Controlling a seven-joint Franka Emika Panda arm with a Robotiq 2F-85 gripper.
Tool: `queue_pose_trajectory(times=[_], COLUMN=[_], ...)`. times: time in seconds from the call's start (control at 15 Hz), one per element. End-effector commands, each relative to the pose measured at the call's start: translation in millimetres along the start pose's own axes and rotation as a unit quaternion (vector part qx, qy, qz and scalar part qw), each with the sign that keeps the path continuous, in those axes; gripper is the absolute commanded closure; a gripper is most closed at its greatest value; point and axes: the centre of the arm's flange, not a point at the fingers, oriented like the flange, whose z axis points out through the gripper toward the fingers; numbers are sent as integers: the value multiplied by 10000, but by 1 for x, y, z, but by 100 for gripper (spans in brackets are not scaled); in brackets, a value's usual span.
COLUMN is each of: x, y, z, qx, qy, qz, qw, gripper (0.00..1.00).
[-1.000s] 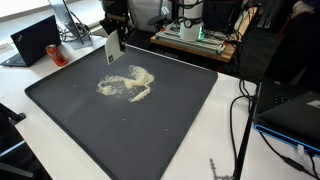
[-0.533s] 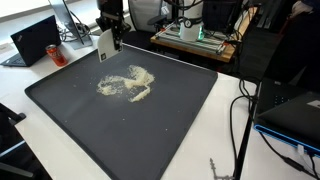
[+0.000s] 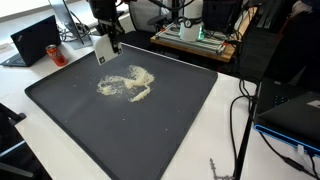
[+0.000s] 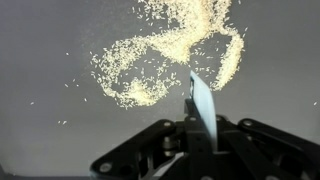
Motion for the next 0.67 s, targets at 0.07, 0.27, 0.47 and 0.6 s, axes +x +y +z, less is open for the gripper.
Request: queue_pose_trajectory(times=[0.07, 0.27, 0.47, 0.6], x=[13, 14, 16, 19], y=[67, 100, 119, 126], z=[22, 29, 27, 27], qx=[620, 693, 737, 719], qy=[-104, 12, 181, 283], qz=[875, 1577, 2123, 2435], qw=[9942, 9851, 9743, 9668], gripper=[99, 99, 99, 99])
